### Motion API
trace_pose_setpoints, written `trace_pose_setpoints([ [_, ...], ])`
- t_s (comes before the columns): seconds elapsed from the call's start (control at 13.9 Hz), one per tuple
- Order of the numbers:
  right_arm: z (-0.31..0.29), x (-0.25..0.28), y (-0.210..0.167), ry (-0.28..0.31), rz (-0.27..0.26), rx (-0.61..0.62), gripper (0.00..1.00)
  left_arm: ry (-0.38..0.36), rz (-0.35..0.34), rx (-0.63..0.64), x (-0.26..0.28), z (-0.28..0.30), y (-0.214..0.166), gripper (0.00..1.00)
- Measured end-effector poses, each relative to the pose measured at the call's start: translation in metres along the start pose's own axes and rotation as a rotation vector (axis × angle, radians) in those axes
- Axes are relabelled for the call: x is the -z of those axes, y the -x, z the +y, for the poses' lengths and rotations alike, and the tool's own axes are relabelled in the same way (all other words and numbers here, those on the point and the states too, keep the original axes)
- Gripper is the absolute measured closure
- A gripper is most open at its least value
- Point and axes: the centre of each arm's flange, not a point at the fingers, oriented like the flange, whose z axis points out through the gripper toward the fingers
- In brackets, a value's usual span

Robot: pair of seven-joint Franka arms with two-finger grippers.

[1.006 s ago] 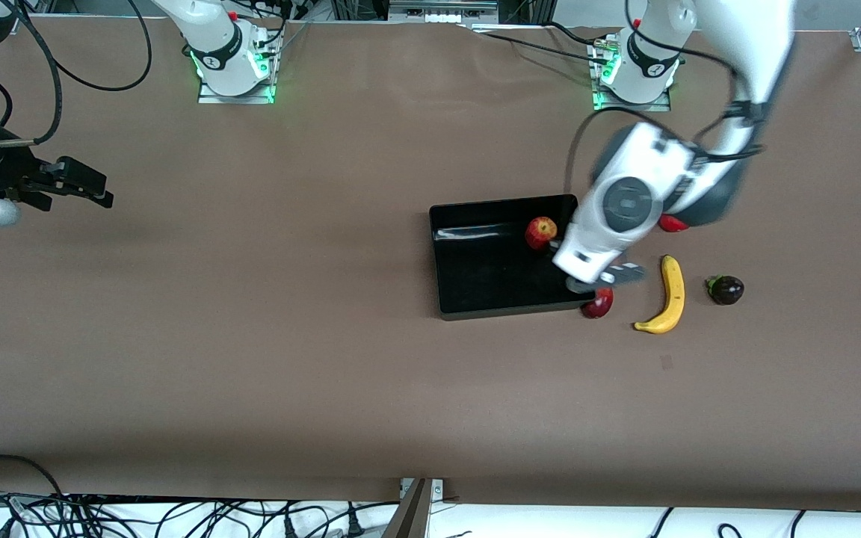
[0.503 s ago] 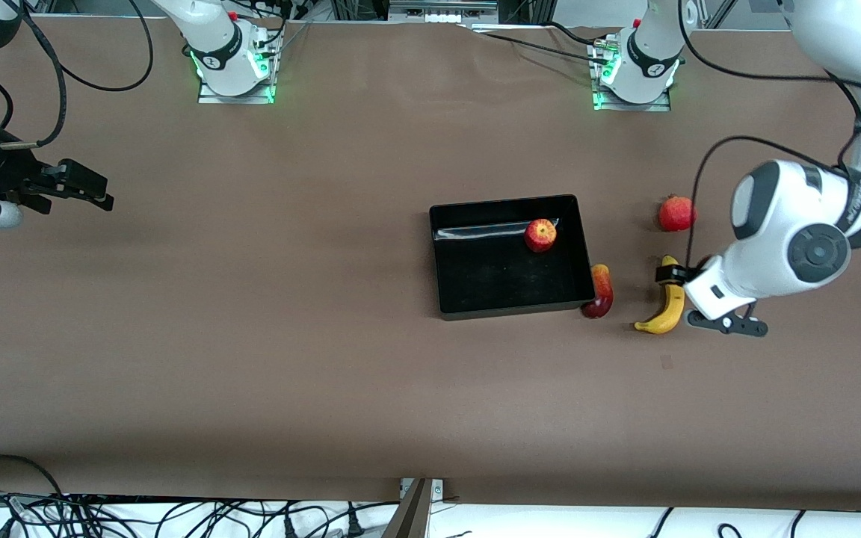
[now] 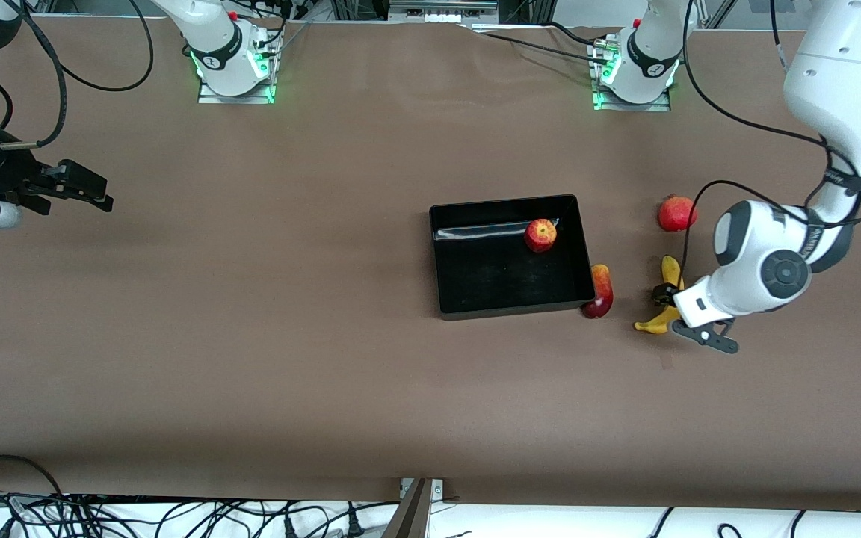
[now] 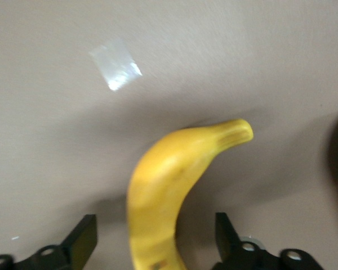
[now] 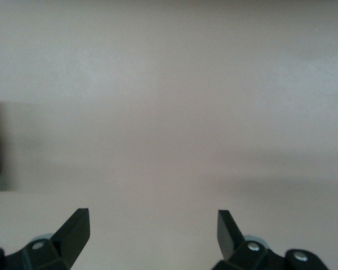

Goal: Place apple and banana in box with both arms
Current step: 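Move the left gripper to the yellow banana and grasp it, then carry the banana with the left gripper over the box and lower it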

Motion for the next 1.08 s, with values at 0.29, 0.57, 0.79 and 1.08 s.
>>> trace_pose_setpoints([
  [0.29, -0.001, 0.000, 0.000, 0.000, 0.004, 0.002, 0.00, -0.005, 0.000, -0.003, 0.006, 0.001, 0.001, 0.57],
  [0.57, -0.005, 0.000, -0.001, 0.000, 0.006, 0.009, 0.00, -0.029, -0.060, -0.013, 0.093, 0.021, -0.011, 0.66],
  [0.79, -0.007, 0.002, -0.002, 0.000, 0.020, 0.012, 0.00, -0.041, -0.126, 0.091, 0.188, 0.102, -0.024, 0.66],
  [1.08, -0.016, 0.002, -0.002, -0.001, 0.024, 0.028, 0.00, -0.024, -0.104, 0.334, 0.191, 0.249, -0.042, 0.66],
])
